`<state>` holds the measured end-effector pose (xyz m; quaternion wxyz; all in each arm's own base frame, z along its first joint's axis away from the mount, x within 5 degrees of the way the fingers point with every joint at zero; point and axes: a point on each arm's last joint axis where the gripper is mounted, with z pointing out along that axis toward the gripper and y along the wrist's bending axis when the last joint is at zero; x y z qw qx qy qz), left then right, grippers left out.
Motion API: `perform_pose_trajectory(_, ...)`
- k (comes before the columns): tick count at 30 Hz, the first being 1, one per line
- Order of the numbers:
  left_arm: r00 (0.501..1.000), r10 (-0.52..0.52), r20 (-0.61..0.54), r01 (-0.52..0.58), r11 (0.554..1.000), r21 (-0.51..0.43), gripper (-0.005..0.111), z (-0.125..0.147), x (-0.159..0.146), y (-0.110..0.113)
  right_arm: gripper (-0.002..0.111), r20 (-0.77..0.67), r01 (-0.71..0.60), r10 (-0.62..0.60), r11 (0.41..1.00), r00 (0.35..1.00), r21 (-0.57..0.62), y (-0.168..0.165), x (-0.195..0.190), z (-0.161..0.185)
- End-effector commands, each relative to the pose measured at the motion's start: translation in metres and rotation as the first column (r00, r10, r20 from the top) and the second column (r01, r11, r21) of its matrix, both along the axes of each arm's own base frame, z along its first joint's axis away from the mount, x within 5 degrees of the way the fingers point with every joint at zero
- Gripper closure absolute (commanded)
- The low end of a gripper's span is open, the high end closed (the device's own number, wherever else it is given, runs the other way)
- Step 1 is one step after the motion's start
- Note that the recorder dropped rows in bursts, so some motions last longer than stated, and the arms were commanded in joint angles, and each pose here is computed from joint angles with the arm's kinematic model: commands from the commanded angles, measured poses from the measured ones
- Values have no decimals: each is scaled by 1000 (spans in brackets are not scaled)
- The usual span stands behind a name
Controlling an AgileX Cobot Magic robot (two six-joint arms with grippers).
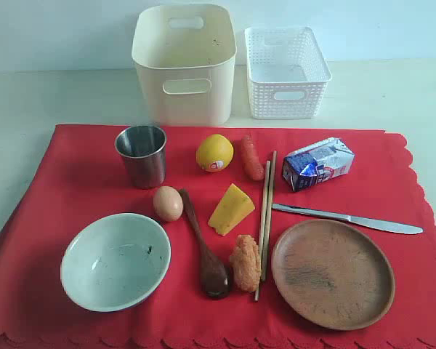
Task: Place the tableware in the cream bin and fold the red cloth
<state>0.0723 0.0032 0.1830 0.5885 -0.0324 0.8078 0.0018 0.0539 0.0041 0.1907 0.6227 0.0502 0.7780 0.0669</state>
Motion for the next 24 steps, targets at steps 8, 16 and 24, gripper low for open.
perform_pose_trajectory(8,1000,-1,-1,1,1000,-5,106,0,1,0,108,14,6,-6,1000,1000,-19,-1,0,0)
perform_pose_trajectory(16,1000,-1,-1,1,1000,-5,106,0,1,0,108,28,8,-8,1000,1000,-18,-1,0,2)
perform_pose_trajectory(24,1000,-1,-1,1,1000,-5,106,0,1,0,108,41,10,-10,1000,999,-18,-1,0,3)
